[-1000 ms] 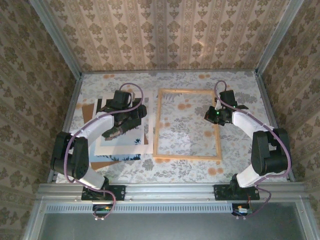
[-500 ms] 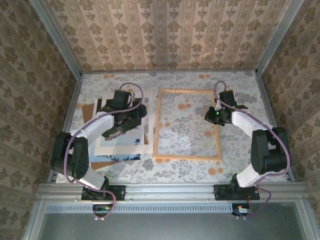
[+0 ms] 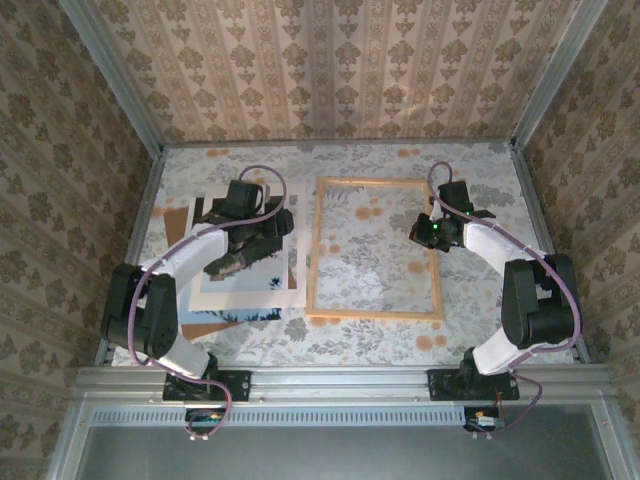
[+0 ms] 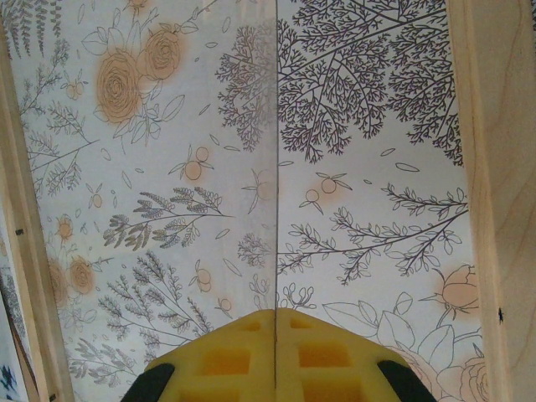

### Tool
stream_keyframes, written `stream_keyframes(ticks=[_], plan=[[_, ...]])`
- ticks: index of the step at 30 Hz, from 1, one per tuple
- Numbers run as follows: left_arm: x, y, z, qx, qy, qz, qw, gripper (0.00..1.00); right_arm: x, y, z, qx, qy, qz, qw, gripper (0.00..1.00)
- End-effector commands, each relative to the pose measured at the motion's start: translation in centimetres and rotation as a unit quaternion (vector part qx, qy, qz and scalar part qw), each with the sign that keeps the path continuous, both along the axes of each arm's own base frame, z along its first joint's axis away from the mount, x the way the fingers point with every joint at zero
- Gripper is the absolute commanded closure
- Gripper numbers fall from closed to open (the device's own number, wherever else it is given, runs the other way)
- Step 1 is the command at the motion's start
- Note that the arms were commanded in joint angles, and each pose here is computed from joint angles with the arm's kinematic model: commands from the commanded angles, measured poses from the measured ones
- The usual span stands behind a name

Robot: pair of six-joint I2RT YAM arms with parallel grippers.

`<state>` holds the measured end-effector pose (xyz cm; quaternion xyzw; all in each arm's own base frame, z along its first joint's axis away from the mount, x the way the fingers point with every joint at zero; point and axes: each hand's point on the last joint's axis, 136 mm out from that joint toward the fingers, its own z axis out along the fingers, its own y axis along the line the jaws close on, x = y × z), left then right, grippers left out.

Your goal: Put the photo into the frame

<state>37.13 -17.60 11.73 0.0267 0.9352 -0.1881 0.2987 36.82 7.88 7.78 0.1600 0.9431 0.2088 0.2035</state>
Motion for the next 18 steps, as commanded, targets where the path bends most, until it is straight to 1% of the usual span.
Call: stream_keyframes(ticks=[1, 18], plan=[[0.2, -0.34, 0.21, 0.009, -0.005, -0.01, 1.0, 0.17, 0.06, -0.6, 0.82, -0.014, -0.006, -0.004, 1.0, 1.0], [0.03, -0.29, 0.14, 0.01, -0.005, -0.01, 1.0, 0.17, 0.1, -0.7, 0.87, -0.018, -0.007, -0.003, 1.0, 1.0]])
